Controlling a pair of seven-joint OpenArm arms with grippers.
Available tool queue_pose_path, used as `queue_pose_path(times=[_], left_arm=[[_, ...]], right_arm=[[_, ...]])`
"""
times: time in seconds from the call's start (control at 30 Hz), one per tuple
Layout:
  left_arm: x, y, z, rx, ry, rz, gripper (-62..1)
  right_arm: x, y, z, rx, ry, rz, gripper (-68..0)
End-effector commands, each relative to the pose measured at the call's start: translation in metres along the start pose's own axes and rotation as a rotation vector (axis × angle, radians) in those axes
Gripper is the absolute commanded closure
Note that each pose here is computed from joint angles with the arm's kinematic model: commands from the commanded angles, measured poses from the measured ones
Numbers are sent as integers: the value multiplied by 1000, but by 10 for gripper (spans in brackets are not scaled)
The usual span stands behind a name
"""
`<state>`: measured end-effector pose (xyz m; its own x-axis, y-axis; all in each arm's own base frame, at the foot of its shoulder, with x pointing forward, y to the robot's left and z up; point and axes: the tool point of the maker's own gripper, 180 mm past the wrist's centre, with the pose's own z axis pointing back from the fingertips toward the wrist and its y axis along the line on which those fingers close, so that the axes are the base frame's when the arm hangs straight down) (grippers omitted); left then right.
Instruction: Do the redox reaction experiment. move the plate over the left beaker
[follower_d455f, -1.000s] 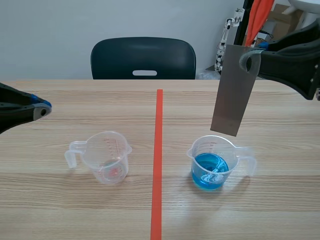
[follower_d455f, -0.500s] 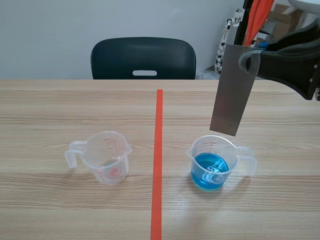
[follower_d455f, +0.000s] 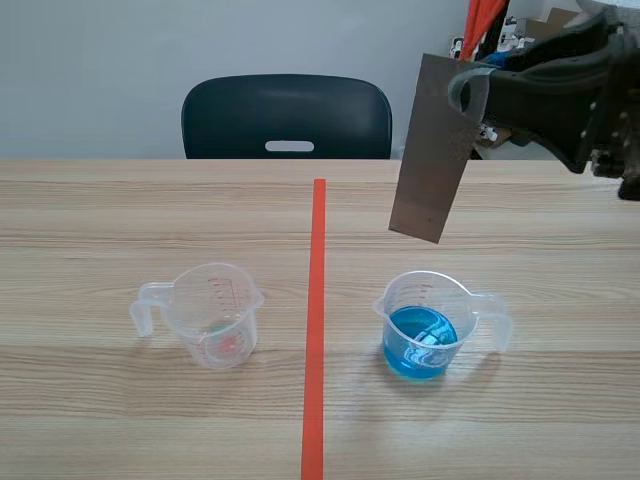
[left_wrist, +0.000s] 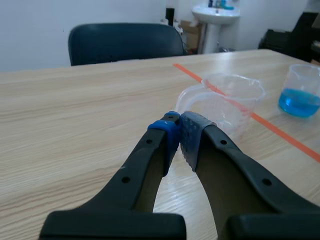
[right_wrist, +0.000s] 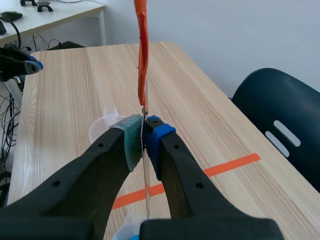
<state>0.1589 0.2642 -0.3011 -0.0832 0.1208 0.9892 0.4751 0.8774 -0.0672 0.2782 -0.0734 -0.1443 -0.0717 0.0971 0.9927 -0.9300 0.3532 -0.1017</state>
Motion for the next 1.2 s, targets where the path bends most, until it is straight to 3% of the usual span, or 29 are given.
queue_pose_path(times=[0.0,0.13,0.33,0.53,0.7,0.97,1.17], left_arm=[[6,-6,-6,1,-63,-8,-32],[-7,-30,-11,0,-73,-56,-32],[-17,-55,-15,21,-112,-83,-32],[-33,-88,-22,-3,-106,-166,-32],[-35,-97,-25,50,-133,-153,-32],[-35,-108,-19,94,-151,-116,-32],[-35,-105,-18,124,-156,-119,-32]], right_arm=[[12,-4,-4,-1,-28,29,-6],[6,-2,-13,2,-8,26,-6],[8,0,-20,6,-39,14,-6],[10,-1,-30,10,-30,28,-6],[7,1,-37,16,-21,25,-6],[20,-6,-53,21,-11,95,-6],[32,-3,-68,36,-58,113,-6]])
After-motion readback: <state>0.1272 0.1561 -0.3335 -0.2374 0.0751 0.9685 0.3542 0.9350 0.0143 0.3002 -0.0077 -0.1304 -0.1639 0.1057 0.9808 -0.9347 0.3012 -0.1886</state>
